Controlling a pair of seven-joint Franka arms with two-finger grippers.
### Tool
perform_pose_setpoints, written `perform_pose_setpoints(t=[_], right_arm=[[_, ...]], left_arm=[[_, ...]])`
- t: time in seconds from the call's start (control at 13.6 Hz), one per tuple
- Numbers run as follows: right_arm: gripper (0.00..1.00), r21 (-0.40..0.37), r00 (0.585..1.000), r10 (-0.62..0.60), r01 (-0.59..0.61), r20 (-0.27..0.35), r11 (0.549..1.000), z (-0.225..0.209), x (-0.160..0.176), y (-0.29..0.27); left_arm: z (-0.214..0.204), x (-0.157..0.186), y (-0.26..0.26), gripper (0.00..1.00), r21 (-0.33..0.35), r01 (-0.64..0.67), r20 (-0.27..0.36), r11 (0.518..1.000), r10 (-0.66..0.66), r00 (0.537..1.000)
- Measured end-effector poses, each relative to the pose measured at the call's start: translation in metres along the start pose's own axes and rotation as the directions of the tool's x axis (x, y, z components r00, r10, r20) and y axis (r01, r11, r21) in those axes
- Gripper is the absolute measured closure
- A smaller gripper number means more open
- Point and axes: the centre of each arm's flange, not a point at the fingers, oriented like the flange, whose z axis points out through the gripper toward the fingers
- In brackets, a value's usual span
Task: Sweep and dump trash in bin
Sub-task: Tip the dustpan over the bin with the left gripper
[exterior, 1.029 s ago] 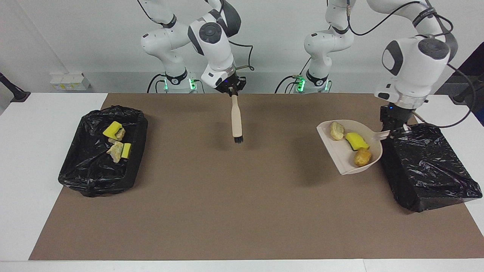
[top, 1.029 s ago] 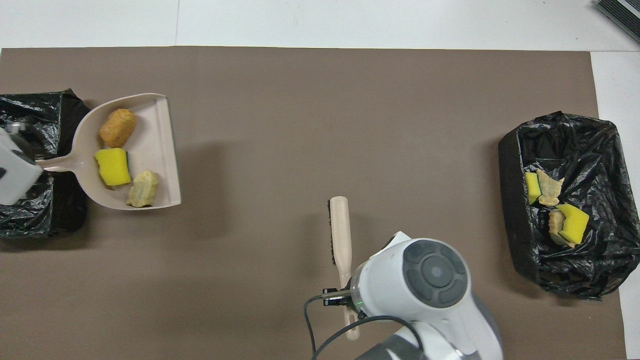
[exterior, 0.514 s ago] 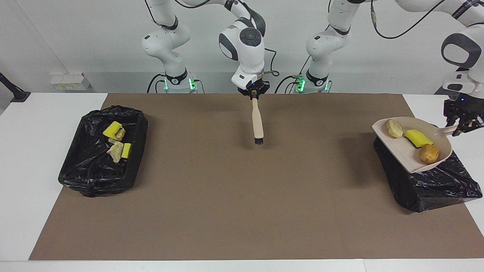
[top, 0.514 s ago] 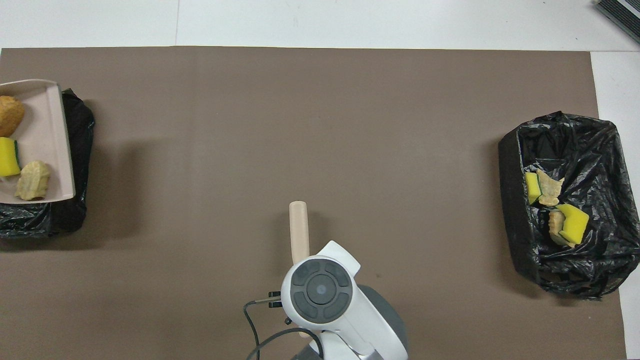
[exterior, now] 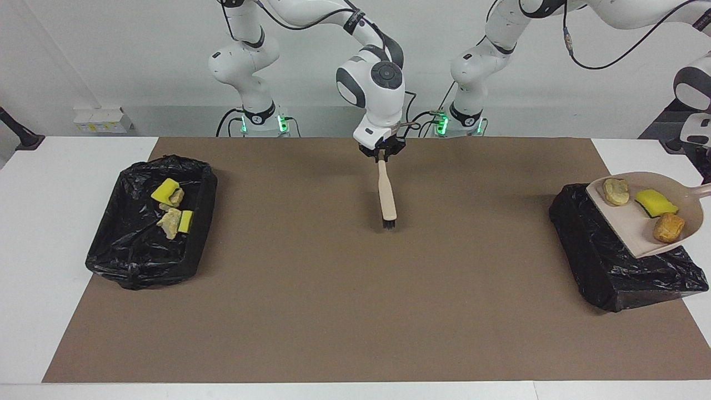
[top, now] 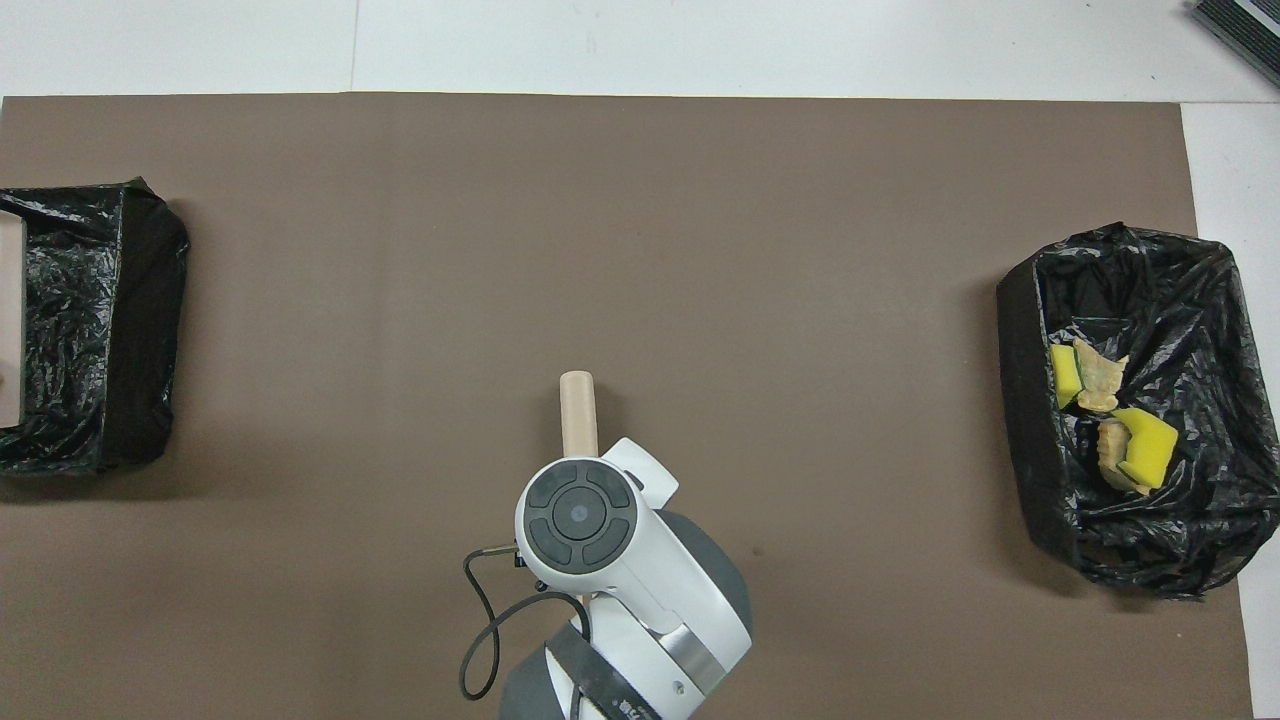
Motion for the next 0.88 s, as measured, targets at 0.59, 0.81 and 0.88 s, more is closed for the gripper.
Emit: perform_pose_setpoints(t=[0.59,0.81,0.88], right_arm=[[0.74,-0.068,0.999,0.037,-0.034,0.036,0.997,0.032,-0.072,-0.033],[0.74,-0.092,0.999,-0.011,0.014,0.036,0.996,0.049,-0.119,-0.023],[0.74,-0.091,0.999,-0.013,0.016,0.030,0.996,0.052,-0.125,-0.016]], left_arm=[[-0.001,0.040,-0.014,0.69,-0.033,-0.050,0.316,0.998,0.058,0.947],[-0.023,0.028,-0.009,0.69,-0.033,-0.034,0.366,0.999,0.044,0.929],[-0.035,0.020,-0.005,0.69,-0.027,-0.019,0.377,0.999,0.028,0.926]])
